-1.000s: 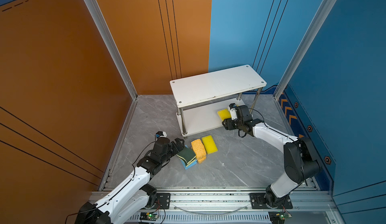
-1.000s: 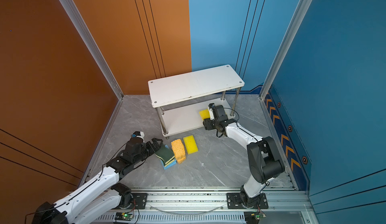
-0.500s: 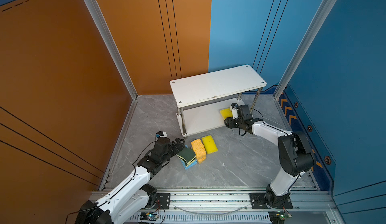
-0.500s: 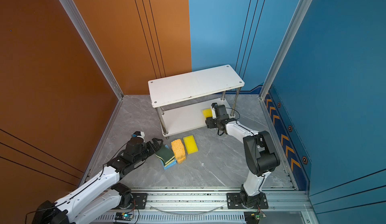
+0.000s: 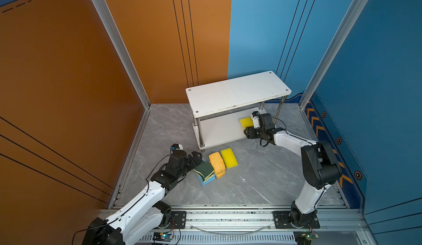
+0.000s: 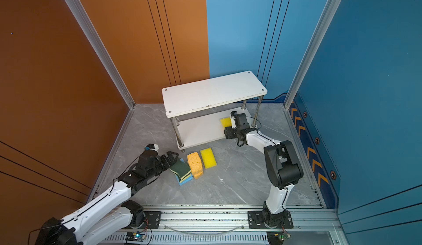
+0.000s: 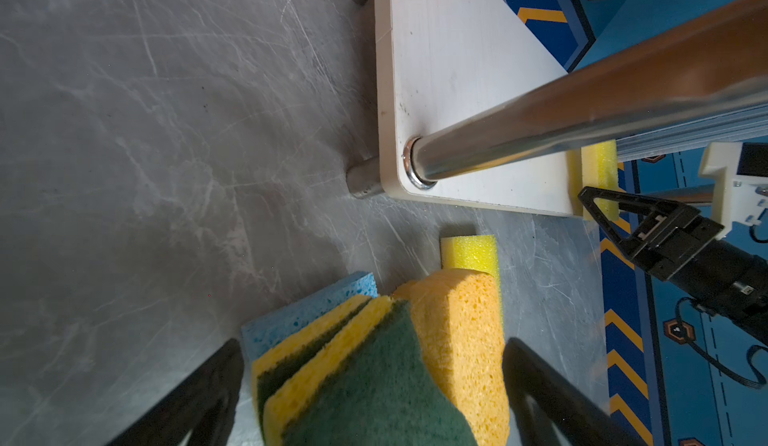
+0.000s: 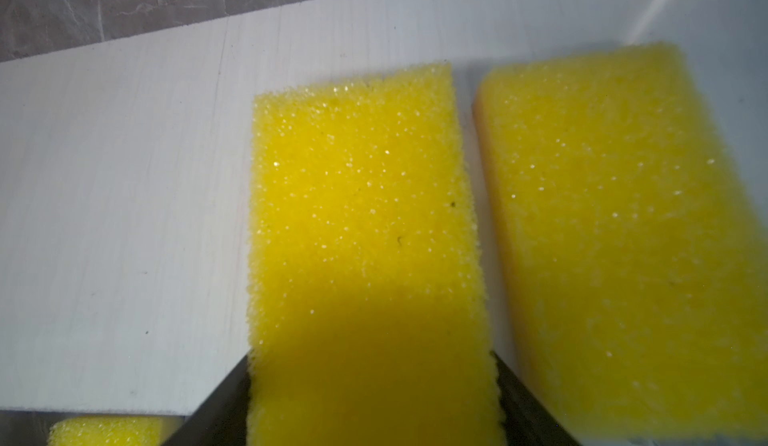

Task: Place and organize the cleaning sponges onto the shelf
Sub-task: 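Lower the yellow sponge beside the first one on the lower tier, open right gripper, then withdraw the right gripper from the shelf toward the last yellow sponge, then lower the right gripper onto the last yellow foam sponge and close it, then lift the yellow sponge with the right gripper and carry it under the shelf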

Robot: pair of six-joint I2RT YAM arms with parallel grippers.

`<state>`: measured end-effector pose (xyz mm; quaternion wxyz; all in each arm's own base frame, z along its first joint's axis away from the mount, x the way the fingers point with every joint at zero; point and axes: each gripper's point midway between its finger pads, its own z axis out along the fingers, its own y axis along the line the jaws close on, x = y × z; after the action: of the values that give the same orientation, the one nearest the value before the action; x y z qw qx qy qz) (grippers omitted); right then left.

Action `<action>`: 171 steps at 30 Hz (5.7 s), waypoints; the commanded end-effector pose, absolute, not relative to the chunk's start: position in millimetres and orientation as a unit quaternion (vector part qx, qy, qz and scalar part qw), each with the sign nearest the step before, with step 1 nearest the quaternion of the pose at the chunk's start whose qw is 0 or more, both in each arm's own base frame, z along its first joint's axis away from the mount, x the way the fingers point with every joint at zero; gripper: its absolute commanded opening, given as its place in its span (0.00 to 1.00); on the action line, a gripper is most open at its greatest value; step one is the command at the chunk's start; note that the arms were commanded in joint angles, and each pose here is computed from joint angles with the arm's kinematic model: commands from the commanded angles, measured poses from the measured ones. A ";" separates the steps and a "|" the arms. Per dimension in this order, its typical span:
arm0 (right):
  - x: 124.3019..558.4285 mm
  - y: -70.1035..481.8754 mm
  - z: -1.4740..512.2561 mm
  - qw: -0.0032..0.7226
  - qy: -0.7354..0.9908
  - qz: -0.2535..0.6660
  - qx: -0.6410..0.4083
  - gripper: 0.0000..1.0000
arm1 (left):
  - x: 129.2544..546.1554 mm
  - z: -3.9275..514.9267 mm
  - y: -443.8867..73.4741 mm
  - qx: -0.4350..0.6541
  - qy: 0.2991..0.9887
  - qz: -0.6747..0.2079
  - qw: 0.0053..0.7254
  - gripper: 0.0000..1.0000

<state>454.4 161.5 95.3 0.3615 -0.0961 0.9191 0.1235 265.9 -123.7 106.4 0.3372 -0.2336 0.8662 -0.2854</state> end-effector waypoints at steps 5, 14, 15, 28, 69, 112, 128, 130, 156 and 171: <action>461.1 156.4 92.9 0.364 0.920 0.113 -0.088 0.71 | 270.1 114.3 -124.1 -0.234 0.862 -0.292 0.342 0.97; 459.7 156.5 90.8 0.361 0.922 0.115 -0.085 0.75 | 270.1 113.7 -124.1 -0.235 0.863 -0.291 0.340 0.97; 459.5 156.7 90.5 0.360 0.922 0.116 -0.085 0.75 | 269.8 113.0 -123.8 -0.235 0.863 -0.290 0.340 0.98; 457.2 158.8 90.3 0.359 0.922 0.117 -0.084 0.80 | 269.5 111.5 -123.0 -0.236 0.864 -0.287 0.340 0.98; 392.9 160.7 157.2 0.392 0.901 0.144 -0.121 0.87 | 267.9 110.9 -125.4 -0.235 0.863 -0.292 0.338 0.97; 276.0 268.5 64.7 0.295 0.917 0.137 -0.230 0.92 | 264.1 111.2 -137.8 -0.220 0.867 -0.302 0.329 0.98; 281.3 284.0 31.2 0.284 0.926 0.102 -0.225 0.92 | 264.2 106.9 -139.1 -0.224 0.865 -0.307 0.329 0.98; 282.0 284.5 28.9 0.283 0.927 0.101 -0.225 0.90 | 264.6 105.9 -139.3 -0.224 0.865 -0.306 0.328 0.98; 299.7 253.9 62.6 0.292 0.926 0.140 -0.197 0.70 | 276.7 107.3 -147.4 -0.219 0.870 -0.300 0.323 0.98; 317.8 169.4 91.6 0.307 0.935 0.090 -0.155 0.70 | 277.7 108.2 -148.4 -0.218 0.872 -0.298 0.322 0.97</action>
<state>326.9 186.0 97.1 0.3253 -0.1464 0.9281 0.1065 273.6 -141.6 96.8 0.3168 -0.2284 0.8739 -0.2894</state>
